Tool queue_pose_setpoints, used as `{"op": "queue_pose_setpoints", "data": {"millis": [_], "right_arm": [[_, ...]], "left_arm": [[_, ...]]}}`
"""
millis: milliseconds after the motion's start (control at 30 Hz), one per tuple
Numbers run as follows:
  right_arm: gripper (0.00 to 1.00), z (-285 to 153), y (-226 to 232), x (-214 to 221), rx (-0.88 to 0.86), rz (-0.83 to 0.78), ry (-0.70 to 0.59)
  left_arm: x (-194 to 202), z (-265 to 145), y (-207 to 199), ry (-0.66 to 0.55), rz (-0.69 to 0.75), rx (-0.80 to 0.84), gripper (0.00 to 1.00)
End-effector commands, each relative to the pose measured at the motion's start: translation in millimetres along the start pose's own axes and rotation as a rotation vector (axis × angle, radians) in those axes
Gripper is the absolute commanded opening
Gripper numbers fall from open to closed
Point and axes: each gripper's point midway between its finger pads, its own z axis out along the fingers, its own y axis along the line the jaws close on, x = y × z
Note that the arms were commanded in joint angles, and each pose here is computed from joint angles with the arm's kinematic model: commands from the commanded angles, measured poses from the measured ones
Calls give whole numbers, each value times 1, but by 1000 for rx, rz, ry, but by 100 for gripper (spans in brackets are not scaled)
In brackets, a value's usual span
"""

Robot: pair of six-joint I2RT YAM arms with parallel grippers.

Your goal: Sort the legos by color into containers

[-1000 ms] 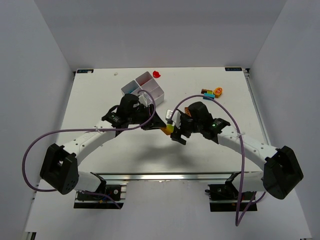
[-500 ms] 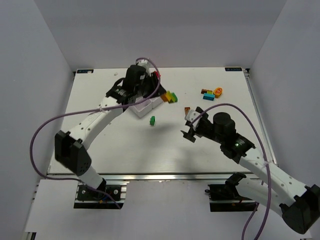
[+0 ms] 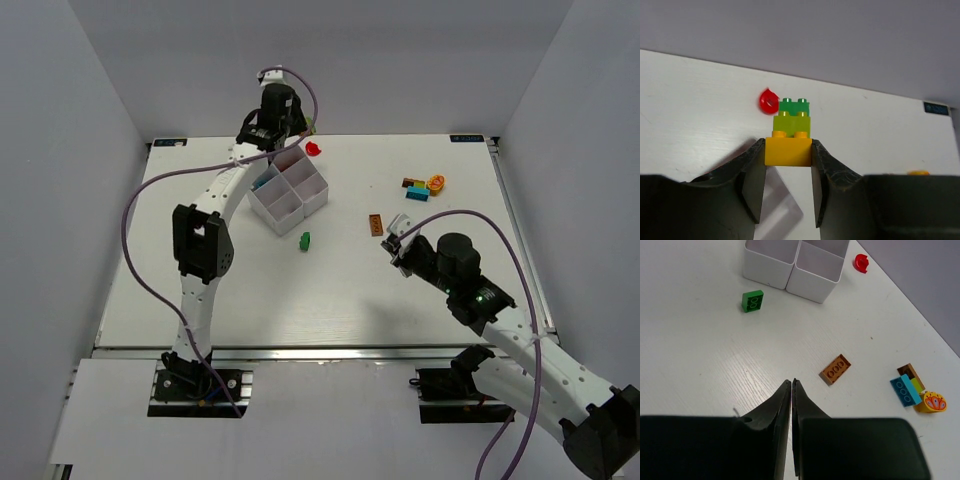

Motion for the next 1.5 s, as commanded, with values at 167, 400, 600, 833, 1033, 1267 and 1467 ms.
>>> {"op": "queue_pose_setpoints", "data": {"millis": [167,400,600,833,1033,1267,1467], "right_arm": [[9,0,-7,-3,45,58,-49],[9,-1,-4,11,43,100,-25],[9,1,-6,21,52,130,-9],[9,3,-9,23,59,159,-3],[10,4,-11,30,67,188,8],[10,2,-13,32,76,207,8],[11,1,-17,33,87,219,9]], "left_arm": [[-45,41,21,-233,46,-60,0],[-48,71,22,-327,26,-41,0],[-27,88,35,-296,23,-67,0],[-18,101,37,-303,-10,-55,0],[-10,107,45,-292,2,-81,0],[-8,112,55,-295,-18,-99,0],[7,118,58,-250,-18,-94,0]]}}
